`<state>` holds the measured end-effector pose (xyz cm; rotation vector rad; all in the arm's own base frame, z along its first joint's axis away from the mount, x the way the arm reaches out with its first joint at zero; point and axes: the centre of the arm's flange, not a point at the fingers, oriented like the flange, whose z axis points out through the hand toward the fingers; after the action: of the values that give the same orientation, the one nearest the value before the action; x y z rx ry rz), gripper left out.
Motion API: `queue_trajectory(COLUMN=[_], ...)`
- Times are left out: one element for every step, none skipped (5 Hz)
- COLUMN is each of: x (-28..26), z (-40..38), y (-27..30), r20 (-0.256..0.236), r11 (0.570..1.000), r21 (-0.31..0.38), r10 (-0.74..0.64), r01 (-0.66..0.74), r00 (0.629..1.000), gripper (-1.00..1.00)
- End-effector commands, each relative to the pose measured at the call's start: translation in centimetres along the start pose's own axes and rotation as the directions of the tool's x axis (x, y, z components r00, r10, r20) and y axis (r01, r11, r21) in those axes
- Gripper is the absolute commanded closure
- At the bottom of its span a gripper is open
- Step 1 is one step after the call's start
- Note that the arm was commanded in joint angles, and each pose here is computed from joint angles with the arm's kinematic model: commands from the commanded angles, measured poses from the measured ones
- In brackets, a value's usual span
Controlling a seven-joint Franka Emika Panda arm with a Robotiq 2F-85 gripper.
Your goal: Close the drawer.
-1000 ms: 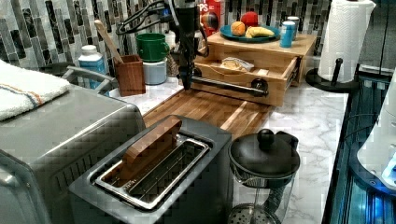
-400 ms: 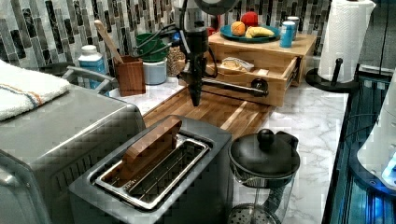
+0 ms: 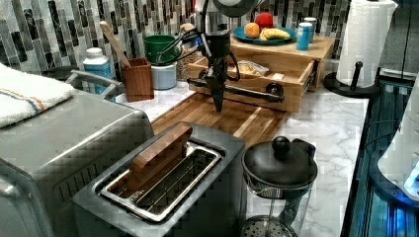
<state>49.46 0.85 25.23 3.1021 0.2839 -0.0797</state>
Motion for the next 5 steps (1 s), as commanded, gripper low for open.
queue_trajectory(x=[1.0, 0.8, 0.3, -0.3, -1.2], z=[-3.3, -3.7, -4.4, -4.6, -4.5], y=[8.1, 10.2, 12.7, 15.8, 19.5], r20=[-0.068, -0.067, -0.072, -0.085, -0.099], r11=[0.992, 0.992, 0.994, 0.992, 0.991], r21=[-0.082, -0.083, -0.102, -0.124, -0.129], r10=[-0.103, -0.098, -0.056, -0.046, -0.05], r01=[0.097, 0.092, 0.049, 0.035, 0.036], r00=[0.992, 0.993, 0.996, 0.995, 0.994], gripper=[1.0, 1.0, 1.0, 1.0, 1.0])
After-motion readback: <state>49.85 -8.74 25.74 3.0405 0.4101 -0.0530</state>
